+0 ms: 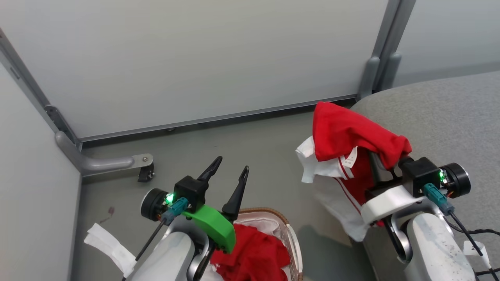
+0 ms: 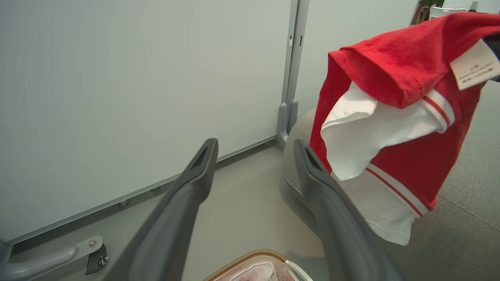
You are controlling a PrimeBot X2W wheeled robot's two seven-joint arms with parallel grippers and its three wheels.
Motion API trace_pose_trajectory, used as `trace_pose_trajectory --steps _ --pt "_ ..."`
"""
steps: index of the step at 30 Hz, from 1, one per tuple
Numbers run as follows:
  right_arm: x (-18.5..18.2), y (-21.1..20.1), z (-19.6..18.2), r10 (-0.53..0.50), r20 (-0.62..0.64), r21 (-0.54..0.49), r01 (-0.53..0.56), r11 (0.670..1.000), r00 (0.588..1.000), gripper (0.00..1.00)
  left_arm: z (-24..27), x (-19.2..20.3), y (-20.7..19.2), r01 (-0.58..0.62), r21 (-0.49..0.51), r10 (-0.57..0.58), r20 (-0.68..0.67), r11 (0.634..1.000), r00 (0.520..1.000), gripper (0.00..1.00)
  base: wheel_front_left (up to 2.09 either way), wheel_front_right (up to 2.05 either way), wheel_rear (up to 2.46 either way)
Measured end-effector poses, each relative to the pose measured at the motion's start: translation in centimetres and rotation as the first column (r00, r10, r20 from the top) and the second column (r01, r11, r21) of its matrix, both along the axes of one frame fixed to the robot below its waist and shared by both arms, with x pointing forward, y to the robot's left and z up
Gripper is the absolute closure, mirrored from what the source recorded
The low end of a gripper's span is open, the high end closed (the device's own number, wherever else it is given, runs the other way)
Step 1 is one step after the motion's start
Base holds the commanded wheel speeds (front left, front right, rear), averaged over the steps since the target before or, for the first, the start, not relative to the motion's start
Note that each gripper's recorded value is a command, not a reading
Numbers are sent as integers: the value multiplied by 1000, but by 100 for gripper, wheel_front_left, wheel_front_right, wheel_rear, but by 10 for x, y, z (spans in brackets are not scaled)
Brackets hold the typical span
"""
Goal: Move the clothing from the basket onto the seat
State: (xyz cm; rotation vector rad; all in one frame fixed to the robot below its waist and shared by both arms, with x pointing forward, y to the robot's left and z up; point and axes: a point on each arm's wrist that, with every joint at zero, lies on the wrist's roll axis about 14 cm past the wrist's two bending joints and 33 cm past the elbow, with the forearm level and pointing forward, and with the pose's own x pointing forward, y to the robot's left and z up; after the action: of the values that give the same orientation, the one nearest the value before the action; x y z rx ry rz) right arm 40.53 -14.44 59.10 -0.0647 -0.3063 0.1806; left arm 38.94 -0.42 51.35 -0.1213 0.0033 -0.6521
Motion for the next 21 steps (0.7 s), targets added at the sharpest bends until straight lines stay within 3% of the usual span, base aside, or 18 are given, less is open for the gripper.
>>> trace_pose_trajectory --steps 8,21 --pt "-13 -46 -1 -122 6 -46 123 991 992 100 2 -5 -37 94 -14 -94 11 995 995 0 0 0 0" --pt "-32 -122 -8 -331 -20 -49 330 943 943 100 2 -13 -104 283 -63 -283 7 957 959 0 0 0 0"
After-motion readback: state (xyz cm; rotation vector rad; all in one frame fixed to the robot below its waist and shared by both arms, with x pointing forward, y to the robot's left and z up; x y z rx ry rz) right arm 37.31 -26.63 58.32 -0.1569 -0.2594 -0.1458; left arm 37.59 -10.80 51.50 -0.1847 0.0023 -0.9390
